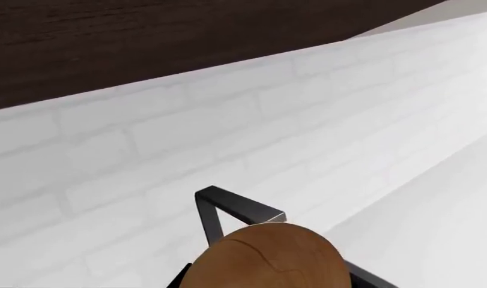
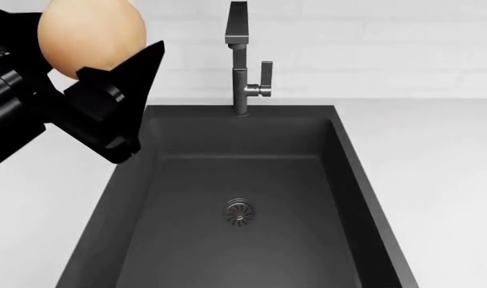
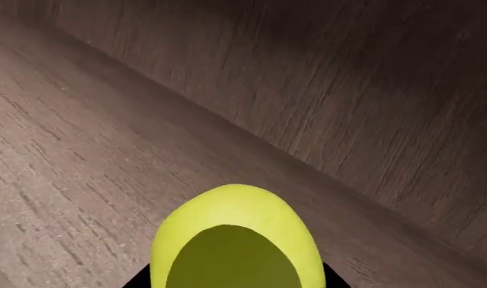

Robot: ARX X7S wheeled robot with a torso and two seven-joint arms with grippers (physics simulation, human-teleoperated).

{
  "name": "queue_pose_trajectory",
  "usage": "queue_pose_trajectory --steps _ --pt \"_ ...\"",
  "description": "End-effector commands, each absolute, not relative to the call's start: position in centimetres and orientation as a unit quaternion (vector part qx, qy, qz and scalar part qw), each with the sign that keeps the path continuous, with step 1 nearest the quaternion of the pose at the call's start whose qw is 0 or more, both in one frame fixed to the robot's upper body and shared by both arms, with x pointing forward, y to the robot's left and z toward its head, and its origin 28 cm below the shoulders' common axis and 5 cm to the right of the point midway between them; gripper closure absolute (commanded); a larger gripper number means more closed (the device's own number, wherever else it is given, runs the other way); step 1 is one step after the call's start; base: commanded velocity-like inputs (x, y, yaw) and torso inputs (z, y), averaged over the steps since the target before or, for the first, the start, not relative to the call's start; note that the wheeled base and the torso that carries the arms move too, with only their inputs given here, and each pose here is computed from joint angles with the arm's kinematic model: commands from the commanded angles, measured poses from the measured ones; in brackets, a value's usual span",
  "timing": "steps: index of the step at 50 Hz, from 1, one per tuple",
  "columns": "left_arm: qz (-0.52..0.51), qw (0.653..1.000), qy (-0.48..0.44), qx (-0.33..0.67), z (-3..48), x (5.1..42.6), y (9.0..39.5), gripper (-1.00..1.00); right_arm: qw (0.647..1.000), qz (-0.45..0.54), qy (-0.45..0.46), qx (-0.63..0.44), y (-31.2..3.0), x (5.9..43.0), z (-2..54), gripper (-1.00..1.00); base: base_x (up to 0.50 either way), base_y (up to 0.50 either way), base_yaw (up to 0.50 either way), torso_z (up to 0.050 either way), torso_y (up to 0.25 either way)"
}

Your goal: Pick the pear, onion from the counter and place them in the cabinet. Then close the cabinet.

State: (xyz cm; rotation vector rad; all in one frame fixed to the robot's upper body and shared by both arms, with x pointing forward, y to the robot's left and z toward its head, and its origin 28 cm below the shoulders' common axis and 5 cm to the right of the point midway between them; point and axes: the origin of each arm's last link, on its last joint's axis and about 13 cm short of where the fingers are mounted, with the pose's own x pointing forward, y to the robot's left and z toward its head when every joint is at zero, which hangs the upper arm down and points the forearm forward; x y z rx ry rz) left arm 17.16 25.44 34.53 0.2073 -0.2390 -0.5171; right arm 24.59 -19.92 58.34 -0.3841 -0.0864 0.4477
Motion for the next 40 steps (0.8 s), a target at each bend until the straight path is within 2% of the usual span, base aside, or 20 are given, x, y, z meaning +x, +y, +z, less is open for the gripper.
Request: queue_pose_trajectory --steps 1,11,22,31,40 --pt "-0.252 0.956 -0.116 0.098 34.3 17.2 25.5 1.00 0.957 0.218 -0.001 -0.190 -20.2 24.9 57.9 -1.00 0.00 0.00 0.00 0.000 0.000" --pt "-0.254 0.955 -0.114 0.099 34.1 17.3 25.4 1.00 0.956 0.207 -0.050 -0.201 -20.1 24.1 58.6 -1.00 0.00 0.00 0.00 0.000 0.000" --pt "-0.257 0.955 -0.112 0.101 33.9 17.2 25.3 1.00 0.932 0.156 -0.164 -0.283 -19.5 22.9 60.7 -1.00 0.00 0.00 0.00 0.000 0.000" --pt "-0.257 0.954 -0.112 0.101 33.9 17.2 25.3 1.00 0.919 0.170 -0.199 -0.294 -19.0 22.3 61.2 -1.00 0.00 0.00 0.00 0.000 0.000" --pt "-0.259 0.954 -0.112 0.100 33.7 17.1 25.3 1.00 0.887 0.213 -0.282 -0.297 -18.5 21.1 62.0 -1.00 0.00 0.00 0.00 0.000 0.000"
